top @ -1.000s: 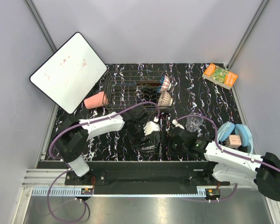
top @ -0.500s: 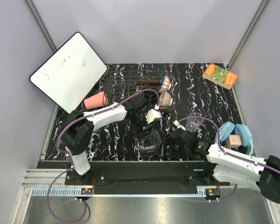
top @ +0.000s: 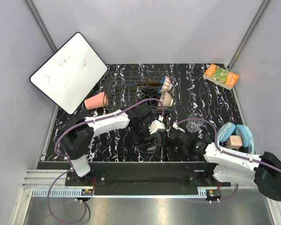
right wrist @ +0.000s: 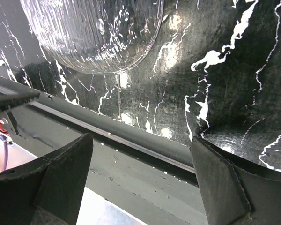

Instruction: Load the mixed dishes into the dish rack

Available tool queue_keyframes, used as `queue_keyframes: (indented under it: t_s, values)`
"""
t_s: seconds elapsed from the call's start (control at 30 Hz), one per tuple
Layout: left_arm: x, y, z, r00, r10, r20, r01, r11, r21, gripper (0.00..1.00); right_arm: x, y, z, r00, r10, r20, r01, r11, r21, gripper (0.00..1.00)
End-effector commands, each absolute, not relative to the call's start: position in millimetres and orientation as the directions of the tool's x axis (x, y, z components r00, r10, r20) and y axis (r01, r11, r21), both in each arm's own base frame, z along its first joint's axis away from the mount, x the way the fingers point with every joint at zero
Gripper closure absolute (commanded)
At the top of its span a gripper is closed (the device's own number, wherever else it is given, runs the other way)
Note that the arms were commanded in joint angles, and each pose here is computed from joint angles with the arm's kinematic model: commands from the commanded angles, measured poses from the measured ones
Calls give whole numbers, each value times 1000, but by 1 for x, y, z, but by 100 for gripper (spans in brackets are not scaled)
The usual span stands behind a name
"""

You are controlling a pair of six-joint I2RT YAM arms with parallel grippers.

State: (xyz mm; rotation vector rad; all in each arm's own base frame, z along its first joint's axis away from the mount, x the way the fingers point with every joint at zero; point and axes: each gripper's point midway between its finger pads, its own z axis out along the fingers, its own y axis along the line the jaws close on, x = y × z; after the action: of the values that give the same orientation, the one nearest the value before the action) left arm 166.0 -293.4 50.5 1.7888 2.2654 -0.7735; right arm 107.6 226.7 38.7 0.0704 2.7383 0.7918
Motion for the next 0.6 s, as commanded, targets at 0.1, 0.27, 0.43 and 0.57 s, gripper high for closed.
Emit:
queue_keyframes:
  t_s: [0.1, 0.27, 0.43, 0.57]
  values:
    - [141, -301, 76, -280, 832, -479, 928, 107, -357, 11, 93, 235, 50, -969, 150, -197, -4, 786, 618, 9]
    - [128, -304, 78, -273, 835, -478, 919, 80, -385, 10, 104, 239, 47, -958, 161, -238, -17, 795, 607, 9]
    - [121, -305, 83, -267, 836, -478, 911, 58, -408, 10, 119, 245, 47, -949, 144, -282, -45, 821, 570, 8]
    - [163, -292, 98, -311, 808, -500, 930, 151, -334, 10, 121, 243, 53, -937, 160, -310, -53, 812, 581, 8]
